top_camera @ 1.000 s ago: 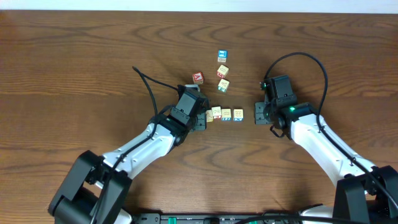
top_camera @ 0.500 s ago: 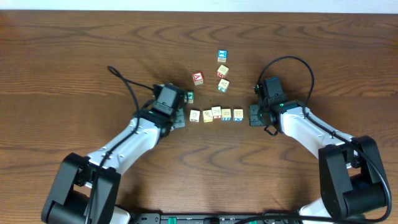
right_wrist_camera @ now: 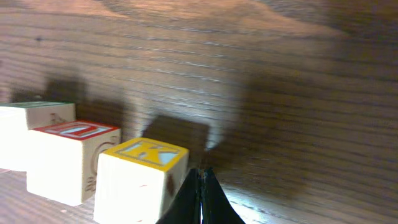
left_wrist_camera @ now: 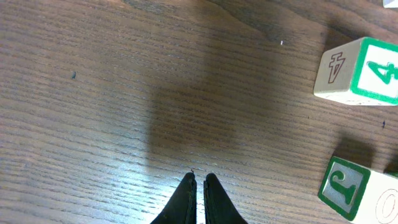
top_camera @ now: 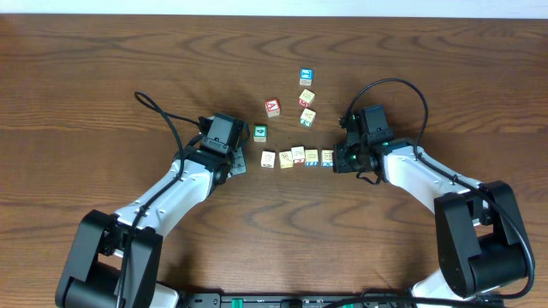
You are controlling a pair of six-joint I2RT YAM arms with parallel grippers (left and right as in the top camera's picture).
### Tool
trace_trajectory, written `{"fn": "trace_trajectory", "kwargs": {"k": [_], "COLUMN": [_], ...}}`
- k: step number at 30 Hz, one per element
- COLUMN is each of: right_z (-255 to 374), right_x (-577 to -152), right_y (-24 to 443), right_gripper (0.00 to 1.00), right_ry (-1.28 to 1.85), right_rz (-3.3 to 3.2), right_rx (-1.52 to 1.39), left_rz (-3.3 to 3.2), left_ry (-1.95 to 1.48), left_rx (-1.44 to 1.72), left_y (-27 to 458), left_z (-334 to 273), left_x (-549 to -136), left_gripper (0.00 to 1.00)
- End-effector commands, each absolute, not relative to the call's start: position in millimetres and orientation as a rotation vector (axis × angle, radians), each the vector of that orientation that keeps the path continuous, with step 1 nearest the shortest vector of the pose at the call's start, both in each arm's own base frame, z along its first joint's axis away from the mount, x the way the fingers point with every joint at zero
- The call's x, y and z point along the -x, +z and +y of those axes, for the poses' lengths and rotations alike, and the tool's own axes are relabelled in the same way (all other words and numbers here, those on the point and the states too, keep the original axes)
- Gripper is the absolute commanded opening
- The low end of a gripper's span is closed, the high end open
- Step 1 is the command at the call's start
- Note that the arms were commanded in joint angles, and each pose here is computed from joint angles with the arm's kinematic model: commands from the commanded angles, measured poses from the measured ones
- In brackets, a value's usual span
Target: Lift 5 blocks
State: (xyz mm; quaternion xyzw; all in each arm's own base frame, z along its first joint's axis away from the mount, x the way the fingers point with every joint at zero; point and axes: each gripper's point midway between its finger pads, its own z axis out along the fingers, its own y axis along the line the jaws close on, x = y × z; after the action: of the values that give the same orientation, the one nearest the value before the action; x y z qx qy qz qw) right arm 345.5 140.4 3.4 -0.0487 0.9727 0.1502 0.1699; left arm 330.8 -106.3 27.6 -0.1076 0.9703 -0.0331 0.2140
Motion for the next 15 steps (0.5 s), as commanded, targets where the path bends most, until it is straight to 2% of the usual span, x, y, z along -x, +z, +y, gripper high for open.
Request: {"fn": "trace_trajectory", "kwargs": {"k": [1, 15], "right_z": [150.9, 185.7], "right_x": [-341.4, -334.5], "right_y": [3.0, 6.6], "right_gripper": [0.01, 0.01], "right_ry": [0.495, 0.506], "right_rz": [2.769, 2.727], "right_rx": [0.15, 0.288], "left_rz": [2.706, 2.741], "left_ry": [-0.083, -0.157], "left_rx": [0.353, 0.356], "left_y": [21.3, 17.0], "left_z": [-101.3, -110.7], "left_x": [-322.8, -317.1], "left_gripper": [0.08, 0.08]}}
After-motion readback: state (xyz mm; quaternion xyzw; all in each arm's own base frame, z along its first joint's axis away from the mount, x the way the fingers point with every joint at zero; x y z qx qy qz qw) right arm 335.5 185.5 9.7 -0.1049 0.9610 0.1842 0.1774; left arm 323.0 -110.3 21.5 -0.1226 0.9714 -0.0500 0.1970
